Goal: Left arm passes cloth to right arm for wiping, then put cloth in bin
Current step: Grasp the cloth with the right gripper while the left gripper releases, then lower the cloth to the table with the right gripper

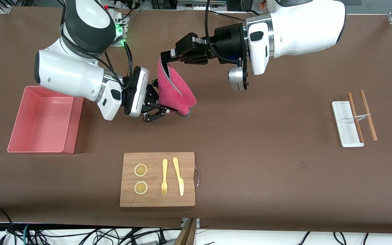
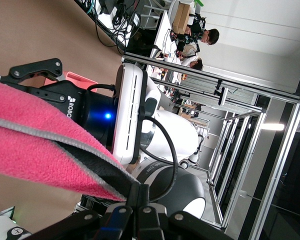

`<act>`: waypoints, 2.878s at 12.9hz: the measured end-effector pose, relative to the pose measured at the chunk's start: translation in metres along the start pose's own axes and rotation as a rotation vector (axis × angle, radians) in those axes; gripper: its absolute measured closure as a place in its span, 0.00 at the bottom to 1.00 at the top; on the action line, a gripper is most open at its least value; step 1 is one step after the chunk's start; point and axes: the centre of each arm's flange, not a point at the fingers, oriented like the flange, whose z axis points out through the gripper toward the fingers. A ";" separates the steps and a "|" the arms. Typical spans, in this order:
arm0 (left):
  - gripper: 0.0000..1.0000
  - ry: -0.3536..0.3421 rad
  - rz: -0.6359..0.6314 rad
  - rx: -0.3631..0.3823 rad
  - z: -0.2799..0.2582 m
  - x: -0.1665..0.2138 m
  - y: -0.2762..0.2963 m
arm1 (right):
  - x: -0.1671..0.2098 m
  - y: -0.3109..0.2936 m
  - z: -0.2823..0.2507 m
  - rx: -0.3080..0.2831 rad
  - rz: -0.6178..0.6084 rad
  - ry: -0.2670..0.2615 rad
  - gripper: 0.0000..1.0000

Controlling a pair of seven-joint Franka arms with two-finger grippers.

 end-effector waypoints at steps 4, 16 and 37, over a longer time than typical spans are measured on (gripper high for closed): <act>0.59 0.005 0.012 0.009 0.000 -0.001 0.001 | -0.015 0.013 -0.016 0.015 0.009 -0.020 0.96; 0.00 0.068 0.258 0.548 -0.057 0.042 -0.041 | -0.177 0.066 -0.119 -0.039 0.427 -0.561 0.96; 0.00 0.044 0.241 1.266 -0.350 0.119 -0.150 | -0.350 0.077 -0.020 -0.683 1.254 -0.660 0.96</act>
